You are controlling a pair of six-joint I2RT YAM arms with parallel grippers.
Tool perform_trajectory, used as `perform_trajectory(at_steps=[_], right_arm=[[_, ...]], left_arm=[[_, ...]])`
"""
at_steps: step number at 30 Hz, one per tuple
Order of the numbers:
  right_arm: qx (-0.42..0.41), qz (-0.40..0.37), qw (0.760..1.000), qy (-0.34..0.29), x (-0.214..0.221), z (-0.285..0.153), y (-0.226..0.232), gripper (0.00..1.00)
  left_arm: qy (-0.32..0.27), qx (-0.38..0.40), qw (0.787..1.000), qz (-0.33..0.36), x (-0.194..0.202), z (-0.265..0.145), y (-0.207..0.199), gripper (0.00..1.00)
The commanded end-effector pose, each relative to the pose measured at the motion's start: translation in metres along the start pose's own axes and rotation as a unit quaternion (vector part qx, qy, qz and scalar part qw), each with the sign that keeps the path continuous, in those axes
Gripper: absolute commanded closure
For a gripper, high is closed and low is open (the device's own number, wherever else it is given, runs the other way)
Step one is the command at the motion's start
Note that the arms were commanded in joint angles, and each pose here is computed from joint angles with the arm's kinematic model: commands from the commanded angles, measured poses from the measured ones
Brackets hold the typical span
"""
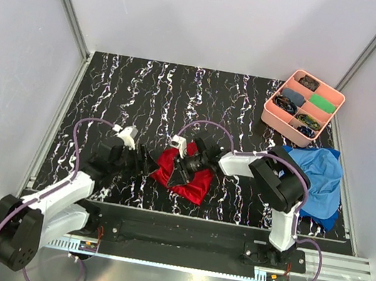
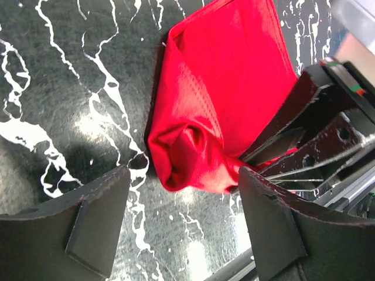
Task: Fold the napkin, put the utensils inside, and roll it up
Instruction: Roll the napkin at the center of the board.
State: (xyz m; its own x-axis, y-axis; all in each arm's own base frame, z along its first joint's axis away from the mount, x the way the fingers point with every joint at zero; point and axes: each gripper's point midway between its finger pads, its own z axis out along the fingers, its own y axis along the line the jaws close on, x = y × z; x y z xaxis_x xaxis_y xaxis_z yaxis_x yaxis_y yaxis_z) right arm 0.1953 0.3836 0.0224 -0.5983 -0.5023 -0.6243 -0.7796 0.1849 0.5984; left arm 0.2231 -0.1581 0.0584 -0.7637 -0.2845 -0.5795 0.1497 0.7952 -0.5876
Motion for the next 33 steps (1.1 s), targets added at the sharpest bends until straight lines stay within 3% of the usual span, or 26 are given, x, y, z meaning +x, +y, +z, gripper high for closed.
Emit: perform_trajectory(at_steps=[1, 17, 20, 24, 25, 27, 29, 33], right_arm=[[-0.072, 0.076, 0.994, 0.035, 0.024, -0.001, 0.009, 0.74], [-0.119, 0.114, 0.986, 0.029, 0.018, -0.003, -0.007, 0.76], [-0.119, 0.115, 0.986, 0.030, 0.018, -0.002, -0.007, 0.76], [-0.101, 0.112, 0.988, 0.025, 0.015, -0.004, -0.012, 0.71], [-0.095, 0.114, 0.989, 0.023, 0.013, -0.005, -0.013, 0.63], [-0.074, 0.105, 0.992, 0.010, 0.002, -0.010, -0.014, 0.58], [-0.045, 0.090, 0.995, -0.005, -0.014, -0.020, -0.012, 0.47], [0.024, 0.049, 0.998, -0.037, -0.042, -0.045, -0.008, 0.37]], left_arm=[[-0.022, 0.042, 0.999, 0.027, -0.012, 0.008, -0.015, 0.23], [0.028, 0.054, 0.998, -0.008, 0.013, 0.035, -0.007, 0.33], [0.031, 0.055, 0.998, -0.012, 0.016, 0.038, -0.005, 0.45], [0.042, 0.058, 0.997, -0.020, 0.020, 0.039, -0.006, 0.86], [0.043, 0.056, 0.997, -0.021, 0.020, 0.039, -0.006, 0.93], [0.046, 0.038, 0.998, -0.022, 0.021, 0.039, 0.000, 1.00], [0.056, 0.019, 0.998, -0.027, 0.024, 0.037, 0.005, 1.00], [0.066, -0.004, 0.997, -0.030, 0.023, 0.035, 0.010, 1.00]])
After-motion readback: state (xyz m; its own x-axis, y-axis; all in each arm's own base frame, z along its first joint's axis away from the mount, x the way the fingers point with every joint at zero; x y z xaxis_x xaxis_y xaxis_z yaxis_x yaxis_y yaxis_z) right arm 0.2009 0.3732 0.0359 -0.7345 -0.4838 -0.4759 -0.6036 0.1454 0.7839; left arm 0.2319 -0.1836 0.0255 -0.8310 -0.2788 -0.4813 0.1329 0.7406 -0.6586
